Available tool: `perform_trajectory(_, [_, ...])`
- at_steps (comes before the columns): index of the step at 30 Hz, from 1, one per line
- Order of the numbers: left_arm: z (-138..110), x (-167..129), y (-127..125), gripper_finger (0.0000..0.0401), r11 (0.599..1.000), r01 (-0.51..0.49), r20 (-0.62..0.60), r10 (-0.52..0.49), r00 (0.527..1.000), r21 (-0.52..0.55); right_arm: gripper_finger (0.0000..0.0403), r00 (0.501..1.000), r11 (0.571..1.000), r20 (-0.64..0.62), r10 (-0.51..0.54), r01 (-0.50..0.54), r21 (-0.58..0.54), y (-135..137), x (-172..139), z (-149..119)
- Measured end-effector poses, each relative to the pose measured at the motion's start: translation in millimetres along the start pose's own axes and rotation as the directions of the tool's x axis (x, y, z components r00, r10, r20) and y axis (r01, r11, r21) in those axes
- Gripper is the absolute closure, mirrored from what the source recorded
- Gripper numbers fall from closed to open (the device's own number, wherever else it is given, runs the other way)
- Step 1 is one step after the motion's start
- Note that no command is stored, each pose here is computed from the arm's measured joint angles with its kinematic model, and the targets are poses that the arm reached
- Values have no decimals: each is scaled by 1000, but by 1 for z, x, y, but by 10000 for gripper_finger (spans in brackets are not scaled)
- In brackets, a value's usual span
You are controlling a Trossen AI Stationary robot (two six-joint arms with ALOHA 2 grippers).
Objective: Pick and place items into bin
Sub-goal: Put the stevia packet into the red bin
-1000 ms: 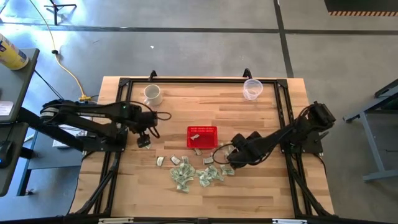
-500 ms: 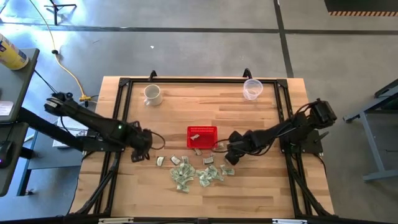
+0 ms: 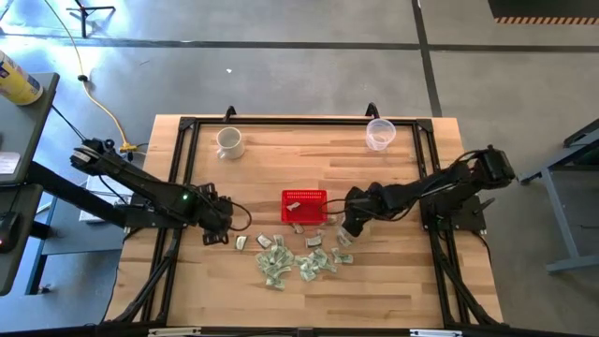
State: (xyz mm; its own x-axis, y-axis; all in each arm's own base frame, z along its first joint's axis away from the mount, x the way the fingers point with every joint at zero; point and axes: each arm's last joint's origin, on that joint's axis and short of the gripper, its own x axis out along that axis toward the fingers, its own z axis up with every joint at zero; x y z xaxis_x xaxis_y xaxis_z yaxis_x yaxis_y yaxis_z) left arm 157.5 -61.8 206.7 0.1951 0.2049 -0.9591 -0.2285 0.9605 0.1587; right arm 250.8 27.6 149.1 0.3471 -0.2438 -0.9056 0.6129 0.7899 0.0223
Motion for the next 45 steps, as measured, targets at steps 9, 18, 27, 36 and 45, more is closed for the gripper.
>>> perform_trajectory(9, [10, -5, -7, 52, 990, 102, 70, -95, 993, -99, 229, 973, 994, 220, 74, -91, 68, -28, -48, 31])
perform_trajectory(18, [24, -14, -13, 52, 928, 213, 185, -162, 969, -306, 217, 915, 989, 399, 57, -108, 105, -69, -89, 48])
perform_trajectory(27, [10, -1, -13, 81, 975, 187, -141, -203, 969, -120, 212, 900, 985, 422, 105, -37, -166, -78, -99, 49])
perform_trajectory(36, [35, 50, 27, 144, 992, 87, -429, -118, 896, -92, 212, 905, 980, 412, 106, -25, -198, -80, -97, 50])
perform_trajectory(45, [52, 70, 32, 151, 984, 117, -390, -55, 919, 136, 212, 942, 992, 325, 86, -49, -120, -83, -94, 42])
